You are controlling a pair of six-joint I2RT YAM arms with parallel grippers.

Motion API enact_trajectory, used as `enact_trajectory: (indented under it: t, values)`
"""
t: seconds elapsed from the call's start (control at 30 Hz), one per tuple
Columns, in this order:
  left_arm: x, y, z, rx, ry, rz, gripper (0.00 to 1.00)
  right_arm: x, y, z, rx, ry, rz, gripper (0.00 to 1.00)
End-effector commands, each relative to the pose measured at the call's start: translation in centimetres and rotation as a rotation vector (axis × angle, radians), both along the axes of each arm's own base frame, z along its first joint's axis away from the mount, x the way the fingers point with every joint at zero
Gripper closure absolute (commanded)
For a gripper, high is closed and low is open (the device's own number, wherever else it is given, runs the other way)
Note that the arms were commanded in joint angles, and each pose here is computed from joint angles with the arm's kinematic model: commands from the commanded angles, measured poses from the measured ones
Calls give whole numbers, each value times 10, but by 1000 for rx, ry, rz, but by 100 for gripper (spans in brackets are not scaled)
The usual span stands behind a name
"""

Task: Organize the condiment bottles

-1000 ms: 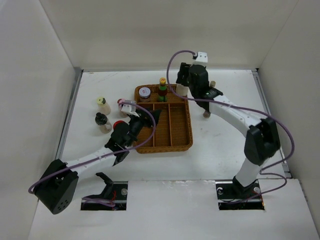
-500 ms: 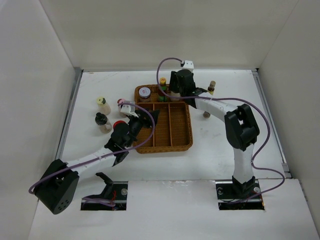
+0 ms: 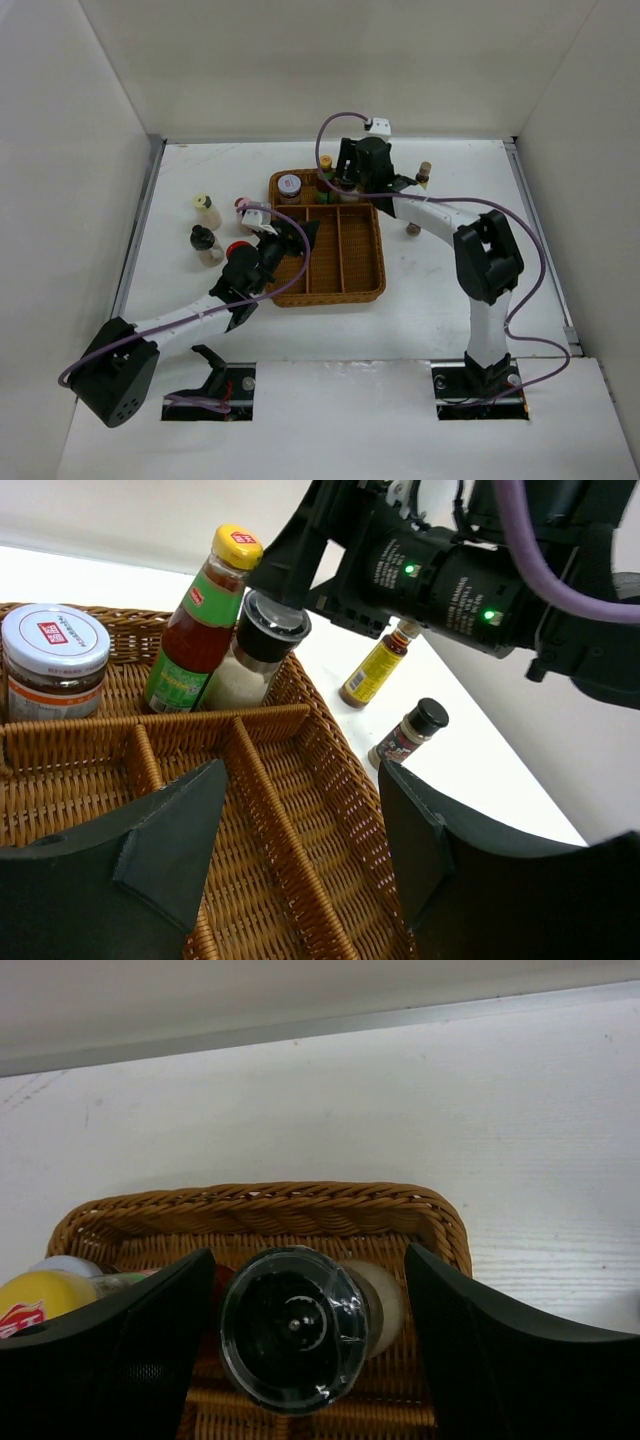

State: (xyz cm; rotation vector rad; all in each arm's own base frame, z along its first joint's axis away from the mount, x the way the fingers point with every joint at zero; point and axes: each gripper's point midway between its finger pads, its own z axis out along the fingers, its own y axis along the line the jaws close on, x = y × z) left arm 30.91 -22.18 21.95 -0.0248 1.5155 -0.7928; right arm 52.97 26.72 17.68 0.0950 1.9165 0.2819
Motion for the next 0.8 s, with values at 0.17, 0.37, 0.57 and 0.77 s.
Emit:
enact_trajectory:
  t: [0.17,0.37,0.57,0.77]
  values:
    - [2,0,8,-30,-24,-1,39,-14,-35,108,122,-196,-34,25]
    - [-1,4,15,-44,-40,8,38,-23,-103,88,76,-167,-163,69]
    - [-1,-2,10,-39,-28,-8,38,-35,-176,60,-34,-134,-342,42]
    - [-1,-1,12,-46,-30,-6,38,-22,-192,30,-106,-65,-348,30]
